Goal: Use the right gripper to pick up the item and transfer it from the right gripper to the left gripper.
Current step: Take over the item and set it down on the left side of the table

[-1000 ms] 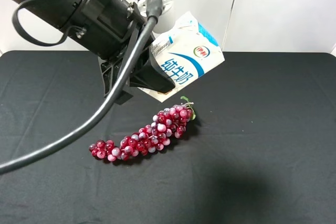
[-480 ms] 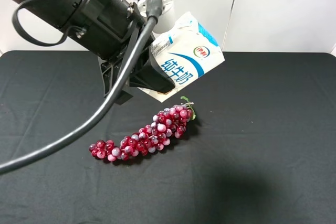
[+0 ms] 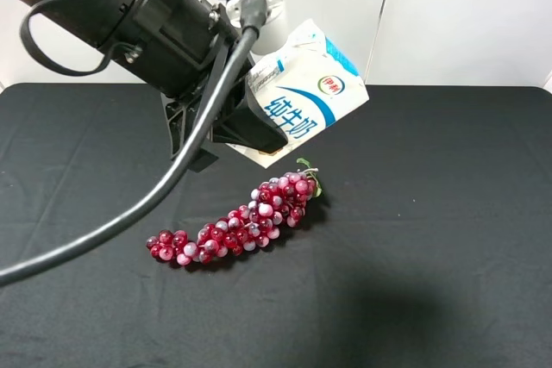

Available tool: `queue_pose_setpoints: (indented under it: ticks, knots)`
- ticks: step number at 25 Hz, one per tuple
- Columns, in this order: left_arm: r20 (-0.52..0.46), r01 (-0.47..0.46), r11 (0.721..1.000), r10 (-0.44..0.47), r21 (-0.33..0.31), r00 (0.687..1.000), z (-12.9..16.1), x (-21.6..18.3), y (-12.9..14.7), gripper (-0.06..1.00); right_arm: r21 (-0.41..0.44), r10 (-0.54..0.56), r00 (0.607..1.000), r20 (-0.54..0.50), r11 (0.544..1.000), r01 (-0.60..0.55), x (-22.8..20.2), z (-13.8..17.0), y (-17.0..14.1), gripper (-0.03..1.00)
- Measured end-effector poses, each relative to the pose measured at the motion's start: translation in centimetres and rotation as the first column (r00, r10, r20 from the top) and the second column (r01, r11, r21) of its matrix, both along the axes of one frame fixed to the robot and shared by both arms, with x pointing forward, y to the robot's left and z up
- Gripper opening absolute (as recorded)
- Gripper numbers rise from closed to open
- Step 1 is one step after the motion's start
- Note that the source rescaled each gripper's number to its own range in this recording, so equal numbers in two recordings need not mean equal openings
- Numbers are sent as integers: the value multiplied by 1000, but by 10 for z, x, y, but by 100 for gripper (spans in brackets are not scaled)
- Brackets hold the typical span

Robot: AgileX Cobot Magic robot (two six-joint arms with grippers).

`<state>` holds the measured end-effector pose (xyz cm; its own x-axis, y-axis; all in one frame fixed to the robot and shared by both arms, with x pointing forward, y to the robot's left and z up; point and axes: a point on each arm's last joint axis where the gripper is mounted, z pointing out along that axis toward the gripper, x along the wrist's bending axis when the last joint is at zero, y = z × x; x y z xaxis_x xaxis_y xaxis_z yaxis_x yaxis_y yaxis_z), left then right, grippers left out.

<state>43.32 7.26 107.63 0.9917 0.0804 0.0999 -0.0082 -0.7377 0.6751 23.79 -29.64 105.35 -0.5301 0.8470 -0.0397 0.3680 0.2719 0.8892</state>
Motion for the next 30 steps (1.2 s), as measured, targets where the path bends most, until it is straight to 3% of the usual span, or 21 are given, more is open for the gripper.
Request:
queue_pose_setpoints:
  ticks: [6, 9, 14, 18, 24, 30]
  knots:
    - [8, -6, 1000, 7, -5, 1000, 0, 1, 0, 0, 0, -5, 1000, 1, 1000, 5, 0, 0, 0, 100]
    - [3, -27, 1000, 27, -13, 1000, 1, 2, -1, 0, 3, -69, 998, 5, 998, 69, 0, 0, 0, 100]
    - [-14, -123, 992, 123, -24, 992, 2, 7, 0, 0, 17, -246, 969, 27, 969, 246, -4, 0, -1, 100]
    - [-55, -221, 975, 221, -1, 974, 0, 9, 4, 0, 17, -311, 950, 26, 950, 310, -3, 0, -1, 100]
    - [-80, -376, 923, 382, 85, 921, 2, 16, 13, 0, 19, -320, 947, 25, 947, 319, -3, 0, -1, 100]
    - [-53, -531, 824, 550, 195, 833, 10, 22, 25, 0, 19, -320, 947, 25, 947, 319, -3, 0, -1, 100]
